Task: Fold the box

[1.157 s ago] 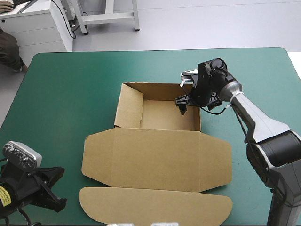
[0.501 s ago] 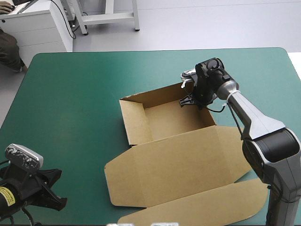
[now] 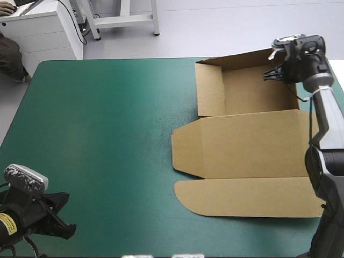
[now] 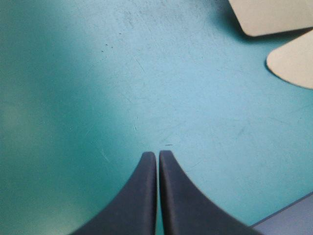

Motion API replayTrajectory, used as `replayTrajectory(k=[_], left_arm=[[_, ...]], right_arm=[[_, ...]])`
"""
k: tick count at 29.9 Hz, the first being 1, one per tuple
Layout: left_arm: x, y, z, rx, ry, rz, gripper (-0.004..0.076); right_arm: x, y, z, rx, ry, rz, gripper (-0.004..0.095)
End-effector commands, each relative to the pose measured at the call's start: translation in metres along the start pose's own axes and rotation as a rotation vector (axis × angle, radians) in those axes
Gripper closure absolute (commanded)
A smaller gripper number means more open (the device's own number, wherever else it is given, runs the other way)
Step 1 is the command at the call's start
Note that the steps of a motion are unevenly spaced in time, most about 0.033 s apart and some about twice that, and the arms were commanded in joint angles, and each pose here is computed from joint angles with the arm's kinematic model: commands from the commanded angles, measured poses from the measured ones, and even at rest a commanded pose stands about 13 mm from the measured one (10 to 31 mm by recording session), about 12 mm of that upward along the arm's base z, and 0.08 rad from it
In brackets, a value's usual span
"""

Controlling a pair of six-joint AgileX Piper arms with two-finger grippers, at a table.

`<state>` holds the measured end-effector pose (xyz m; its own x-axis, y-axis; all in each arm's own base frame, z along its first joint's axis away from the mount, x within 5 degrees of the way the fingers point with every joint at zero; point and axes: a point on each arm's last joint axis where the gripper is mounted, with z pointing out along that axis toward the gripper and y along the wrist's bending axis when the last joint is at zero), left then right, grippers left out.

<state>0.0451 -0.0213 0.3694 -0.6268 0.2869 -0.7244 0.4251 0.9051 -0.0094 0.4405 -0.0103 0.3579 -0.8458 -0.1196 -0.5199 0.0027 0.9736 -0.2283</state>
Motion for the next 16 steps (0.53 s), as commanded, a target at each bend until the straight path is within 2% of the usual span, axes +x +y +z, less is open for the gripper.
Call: replayTrajectory(k=[1, 5, 8, 13, 16], left_arm=[[-0.001, -0.001, -0.003, 0.006, 0.018, -0.005, 0.0731], [-0.001, -0.001, -0.003, 0.006, 0.018, -0.005, 0.0731], [-0.001, -0.001, -0.003, 0.006, 0.018, -0.005, 0.0731], [-0.002, -0.001, -0.003, 0.008, 0.016, -0.023, 0.0731], [-0.001, -0.001, -0.003, 0.008, 0.019, -0.048, 0.0731]], right_arm=[[0.001, -0.058, -0.030, 0.101, -0.097, 0.079, 0.0928], [0.015, -0.105, -0.021, 0.144, -0.068, 0.182, 0.0928], [0.025, -0.132, -0.012, 0.139, -0.053, 0.264, 0.0928], [0.040, -0.157, 0.009, 0.032, -0.025, 0.370, 0.0918], [0.047, -0.167, 0.022, 0.024, 0.010, 0.396, 0.0831]])
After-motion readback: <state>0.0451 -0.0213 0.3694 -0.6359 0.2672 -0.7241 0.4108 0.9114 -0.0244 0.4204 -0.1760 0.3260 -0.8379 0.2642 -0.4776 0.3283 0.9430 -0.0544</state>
